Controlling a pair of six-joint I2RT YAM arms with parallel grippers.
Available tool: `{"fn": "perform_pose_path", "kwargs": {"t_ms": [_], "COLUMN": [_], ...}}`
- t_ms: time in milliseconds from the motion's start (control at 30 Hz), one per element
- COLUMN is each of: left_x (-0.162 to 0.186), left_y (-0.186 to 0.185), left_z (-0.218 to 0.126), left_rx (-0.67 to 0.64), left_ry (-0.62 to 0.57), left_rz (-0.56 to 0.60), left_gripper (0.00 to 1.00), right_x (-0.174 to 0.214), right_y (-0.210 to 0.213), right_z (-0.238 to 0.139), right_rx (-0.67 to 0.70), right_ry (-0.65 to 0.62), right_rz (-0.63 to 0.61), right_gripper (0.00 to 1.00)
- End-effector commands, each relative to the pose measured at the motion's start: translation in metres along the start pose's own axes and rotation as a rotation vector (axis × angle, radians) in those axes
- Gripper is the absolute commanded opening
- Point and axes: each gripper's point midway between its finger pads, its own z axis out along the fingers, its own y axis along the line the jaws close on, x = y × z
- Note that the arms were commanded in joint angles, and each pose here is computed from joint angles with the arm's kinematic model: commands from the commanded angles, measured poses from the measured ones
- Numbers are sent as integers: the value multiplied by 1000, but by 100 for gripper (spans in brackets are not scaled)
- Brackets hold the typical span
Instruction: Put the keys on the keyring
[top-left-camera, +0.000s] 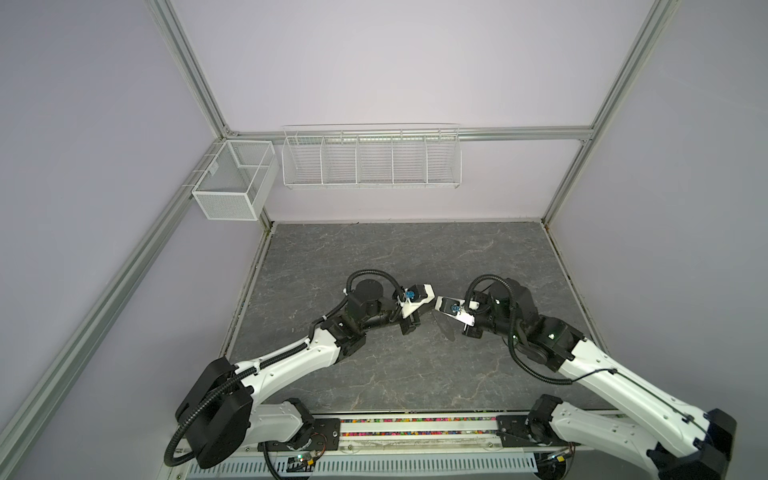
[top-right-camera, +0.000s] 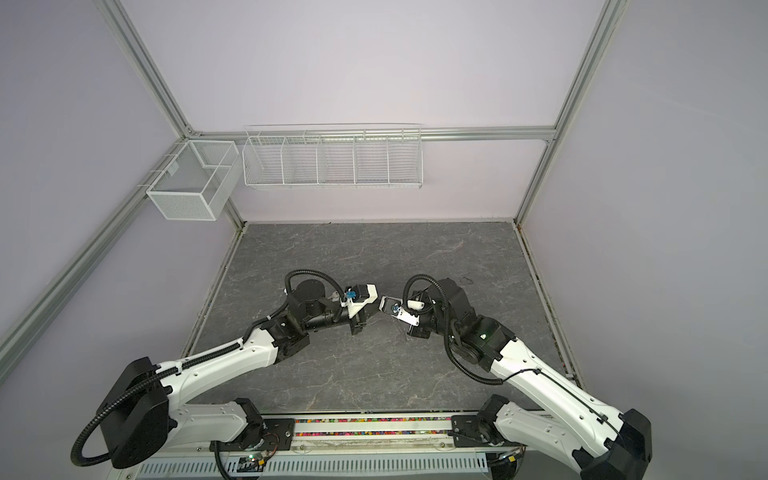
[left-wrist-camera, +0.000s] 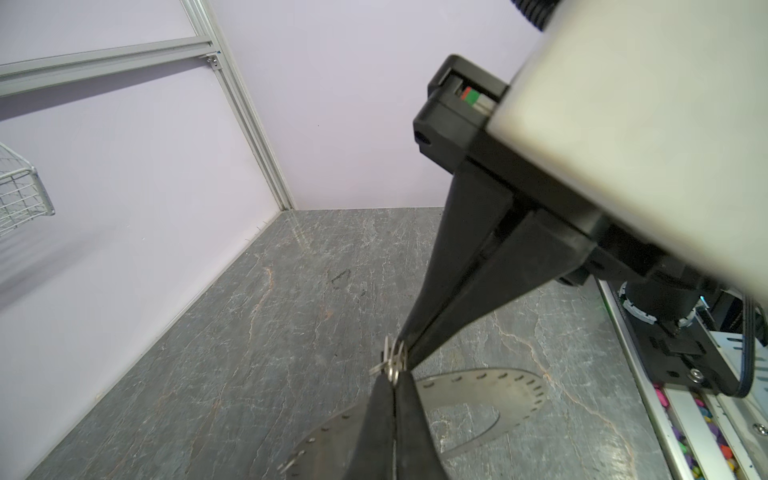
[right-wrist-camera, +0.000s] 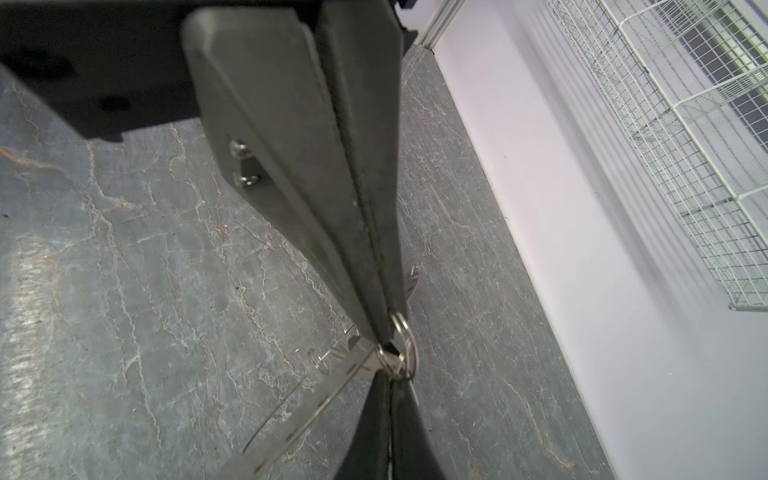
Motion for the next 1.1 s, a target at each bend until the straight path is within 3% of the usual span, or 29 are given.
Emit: {"fn": "perform_pose_path", "kwargs": {"t_ms": [0,500,600,700,1067], "left_x": [-28,-26,-25,-22,-21], "left_y": [12,24,20,16,-6], "left_z": [-1,-2,-5,-10,-17], "left_rx": [-41,-129,-100,-61,97], "left_ry": [-101,-185,-181,-164,-129], "left_rz": [4,-5,4,6,22], "left_gripper": [0,0,0,0,0], "right_x": [0,-17,-11,-8,-20], "right_y": [0,-2,-2,4,5], "right_z": [3,8,0,-14,-31], "right_rx": [2,-1,-2,-44,-140], "right_ry": [22,-19,-11,-89,-171], "right_rz": [-49,16,17,97,235], "right_gripper": [7,10,14,21,22]}}
